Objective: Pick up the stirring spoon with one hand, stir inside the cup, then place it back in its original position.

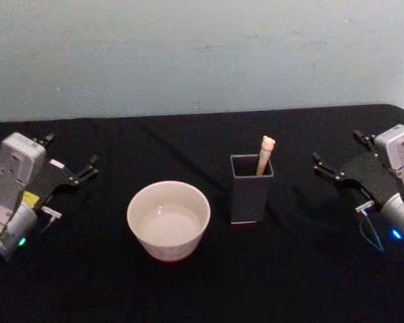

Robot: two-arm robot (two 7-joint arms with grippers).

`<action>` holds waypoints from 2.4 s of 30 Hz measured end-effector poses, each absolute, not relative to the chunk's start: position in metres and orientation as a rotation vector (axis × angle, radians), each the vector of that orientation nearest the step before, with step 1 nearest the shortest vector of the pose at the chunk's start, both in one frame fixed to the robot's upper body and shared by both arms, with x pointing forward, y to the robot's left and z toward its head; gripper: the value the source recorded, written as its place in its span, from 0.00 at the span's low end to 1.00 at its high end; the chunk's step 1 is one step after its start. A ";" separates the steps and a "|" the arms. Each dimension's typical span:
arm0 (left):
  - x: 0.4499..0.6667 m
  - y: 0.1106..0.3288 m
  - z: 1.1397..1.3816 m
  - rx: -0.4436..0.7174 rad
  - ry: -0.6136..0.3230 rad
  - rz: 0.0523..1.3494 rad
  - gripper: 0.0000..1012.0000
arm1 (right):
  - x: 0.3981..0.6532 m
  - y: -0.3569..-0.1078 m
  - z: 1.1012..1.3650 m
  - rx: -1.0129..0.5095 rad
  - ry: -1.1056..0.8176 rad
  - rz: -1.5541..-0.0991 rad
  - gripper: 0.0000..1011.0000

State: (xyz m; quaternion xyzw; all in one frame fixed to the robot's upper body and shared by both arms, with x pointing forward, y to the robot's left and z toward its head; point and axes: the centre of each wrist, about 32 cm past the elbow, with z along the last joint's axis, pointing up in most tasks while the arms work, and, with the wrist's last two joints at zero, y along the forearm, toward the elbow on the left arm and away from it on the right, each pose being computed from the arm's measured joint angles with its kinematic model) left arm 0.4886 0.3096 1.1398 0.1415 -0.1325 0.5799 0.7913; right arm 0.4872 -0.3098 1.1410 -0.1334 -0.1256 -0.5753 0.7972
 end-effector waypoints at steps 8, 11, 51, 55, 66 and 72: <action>0.489 0.310 1.140 0.304 -0.285 1.248 0.99 | 0.479 -0.314 1.154 -0.189 -0.169 -1.160 0.99; 0.489 0.310 1.140 0.304 -0.285 1.248 0.99 | 0.474 -0.317 1.159 -0.147 -0.117 -1.116 0.99; 0.489 0.310 1.140 0.304 -0.285 1.248 0.99 | 0.527 -0.277 1.160 -0.037 0.099 -0.833 0.99; 0.489 0.310 1.140 0.305 -0.285 1.248 0.99 | 0.531 -0.273 1.159 -0.038 0.097 -0.827 0.99; 0.489 0.310 1.140 0.304 -0.285 1.248 0.99 | 0.531 -0.273 1.159 -0.042 0.086 -0.827 0.99; 0.489 0.310 1.140 0.304 -0.285 1.248 0.99 | 0.531 -0.273 1.159 -0.040 0.087 -0.827 0.97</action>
